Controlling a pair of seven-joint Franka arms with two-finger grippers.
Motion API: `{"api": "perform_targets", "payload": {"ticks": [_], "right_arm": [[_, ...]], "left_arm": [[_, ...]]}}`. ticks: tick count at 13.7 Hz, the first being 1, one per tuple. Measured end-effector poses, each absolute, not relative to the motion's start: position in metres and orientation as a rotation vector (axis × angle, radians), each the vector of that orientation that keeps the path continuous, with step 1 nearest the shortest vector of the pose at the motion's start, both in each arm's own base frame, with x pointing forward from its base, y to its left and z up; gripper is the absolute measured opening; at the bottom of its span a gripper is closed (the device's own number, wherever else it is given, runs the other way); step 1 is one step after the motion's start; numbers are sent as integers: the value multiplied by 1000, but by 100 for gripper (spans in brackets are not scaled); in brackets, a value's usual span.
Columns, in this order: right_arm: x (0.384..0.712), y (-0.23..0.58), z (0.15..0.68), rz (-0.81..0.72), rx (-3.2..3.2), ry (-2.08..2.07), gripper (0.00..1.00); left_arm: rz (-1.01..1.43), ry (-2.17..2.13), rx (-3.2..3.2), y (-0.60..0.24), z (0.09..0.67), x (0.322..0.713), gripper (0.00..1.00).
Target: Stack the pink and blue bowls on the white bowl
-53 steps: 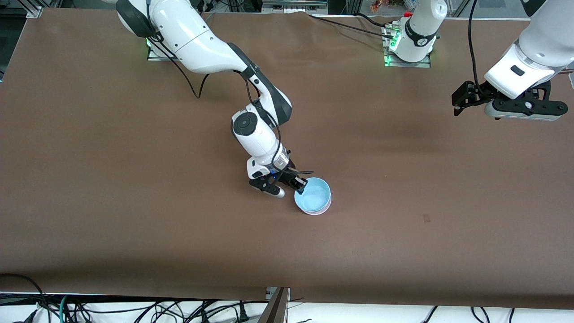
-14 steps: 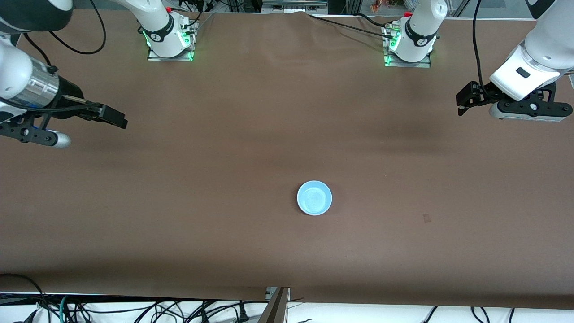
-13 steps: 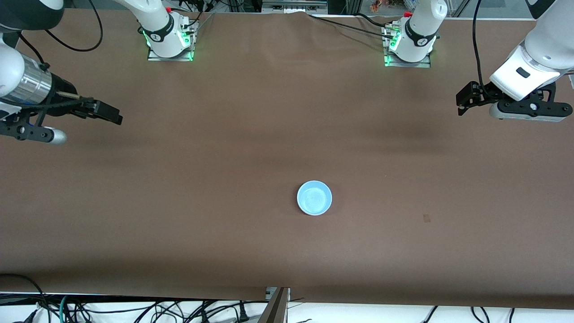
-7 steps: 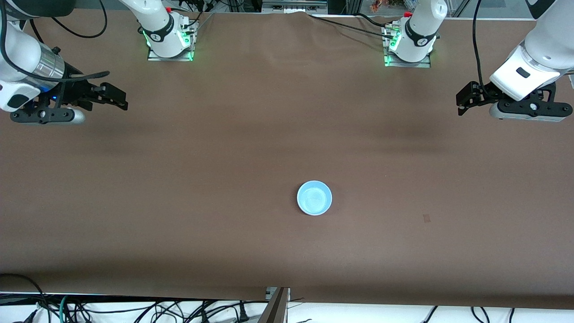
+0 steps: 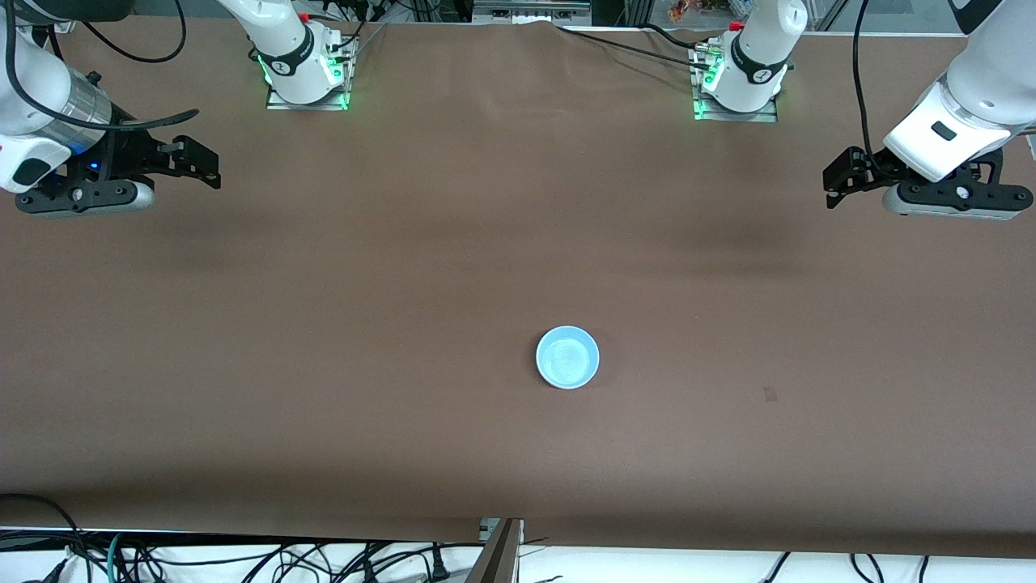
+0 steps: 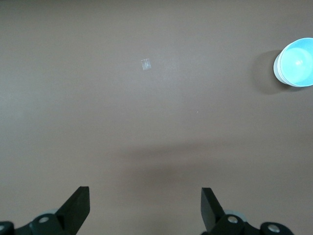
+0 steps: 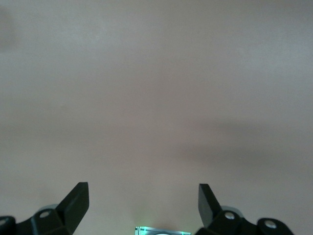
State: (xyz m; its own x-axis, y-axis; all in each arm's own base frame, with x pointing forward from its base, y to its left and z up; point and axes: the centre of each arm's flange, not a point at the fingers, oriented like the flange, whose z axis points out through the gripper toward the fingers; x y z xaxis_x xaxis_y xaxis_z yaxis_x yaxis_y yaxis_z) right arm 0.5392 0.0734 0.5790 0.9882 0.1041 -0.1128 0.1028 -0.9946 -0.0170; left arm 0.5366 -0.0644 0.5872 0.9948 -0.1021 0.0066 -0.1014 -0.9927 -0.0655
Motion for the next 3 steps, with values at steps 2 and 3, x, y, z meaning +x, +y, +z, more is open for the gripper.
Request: {"api": "perform_targets", "payload": {"ticks": [2,3], "right_arm": [[539,73,579,177,-3122,-163,99],[539,73,580,176,-3122,-164,99]], "left_arm": [[-15,157,-3072,-64,587,537,100],[-15,157,-3072,-64,587,537,100]]}}
